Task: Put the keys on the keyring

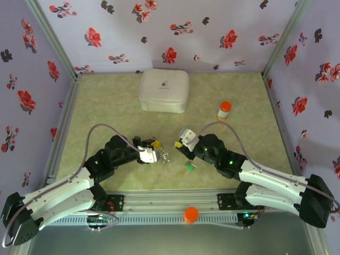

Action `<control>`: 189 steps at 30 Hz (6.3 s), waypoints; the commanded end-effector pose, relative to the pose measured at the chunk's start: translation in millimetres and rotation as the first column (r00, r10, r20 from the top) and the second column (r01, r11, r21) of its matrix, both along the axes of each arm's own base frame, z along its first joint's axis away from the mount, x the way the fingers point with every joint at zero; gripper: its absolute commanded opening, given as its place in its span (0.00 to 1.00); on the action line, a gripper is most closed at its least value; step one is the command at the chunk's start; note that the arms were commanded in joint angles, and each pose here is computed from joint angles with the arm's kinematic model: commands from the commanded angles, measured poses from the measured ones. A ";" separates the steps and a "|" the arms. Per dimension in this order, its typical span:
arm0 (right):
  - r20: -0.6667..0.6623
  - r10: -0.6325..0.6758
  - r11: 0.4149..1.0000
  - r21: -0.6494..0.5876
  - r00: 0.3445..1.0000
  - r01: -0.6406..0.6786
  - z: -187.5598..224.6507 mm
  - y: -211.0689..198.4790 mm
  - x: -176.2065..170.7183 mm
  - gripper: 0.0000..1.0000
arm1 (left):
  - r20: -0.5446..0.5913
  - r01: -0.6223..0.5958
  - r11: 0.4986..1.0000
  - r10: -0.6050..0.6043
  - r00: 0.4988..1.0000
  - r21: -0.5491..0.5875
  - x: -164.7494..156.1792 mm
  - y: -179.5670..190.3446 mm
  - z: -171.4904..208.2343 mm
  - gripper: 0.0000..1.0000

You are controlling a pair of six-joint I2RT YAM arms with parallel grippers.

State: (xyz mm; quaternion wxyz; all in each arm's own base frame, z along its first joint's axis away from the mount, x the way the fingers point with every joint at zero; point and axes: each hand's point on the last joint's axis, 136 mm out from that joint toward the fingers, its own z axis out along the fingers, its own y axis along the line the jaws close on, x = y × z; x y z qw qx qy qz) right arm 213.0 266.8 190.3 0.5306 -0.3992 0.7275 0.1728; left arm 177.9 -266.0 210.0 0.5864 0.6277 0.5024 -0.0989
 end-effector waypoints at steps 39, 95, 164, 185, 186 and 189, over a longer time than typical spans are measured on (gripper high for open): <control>-0.498 -0.746 0.660 -0.640 0.442 0.393 -161.5 -95.0 40.4 0.27 | -0.253 -0.098 0.960 0.030 0.967 -0.261 17.3 3.1 13.6 0.00; -0.257 0.289 0.957 0.073 0.922 -0.280 -4.6 17.5 -20.2 0.00 | -0.541 -0.054 0.970 -0.085 0.837 -0.237 -1.8 -14.3 1.2 0.00; -0.231 0.236 0.972 0.036 0.944 -0.234 12.3 51.5 -17.2 0.00 | -0.476 -0.003 0.983 -0.086 0.875 -0.183 2.7 -19.4 -5.3 0.00; -0.314 0.252 0.967 0.049 0.915 -0.250 5.7 43.6 -31.4 0.05 | -0.424 -0.011 0.981 -0.073 0.903 -0.191 6.2 -16.6 -5.1 0.00; -0.315 0.247 0.968 0.046 0.917 -0.245 5.1 43.0 -30.5 0.11 | -0.421 -0.010 0.981 -0.074 0.904 -0.194 6.2 -16.5 -4.4 0.00; -0.308 0.217 0.976 0.038 0.926 -0.216 4.5 40.5 -25.3 0.24 | -0.414 -0.008 0.980 -0.076 0.907 -0.198 5.9 -16.4 -3.4 0.00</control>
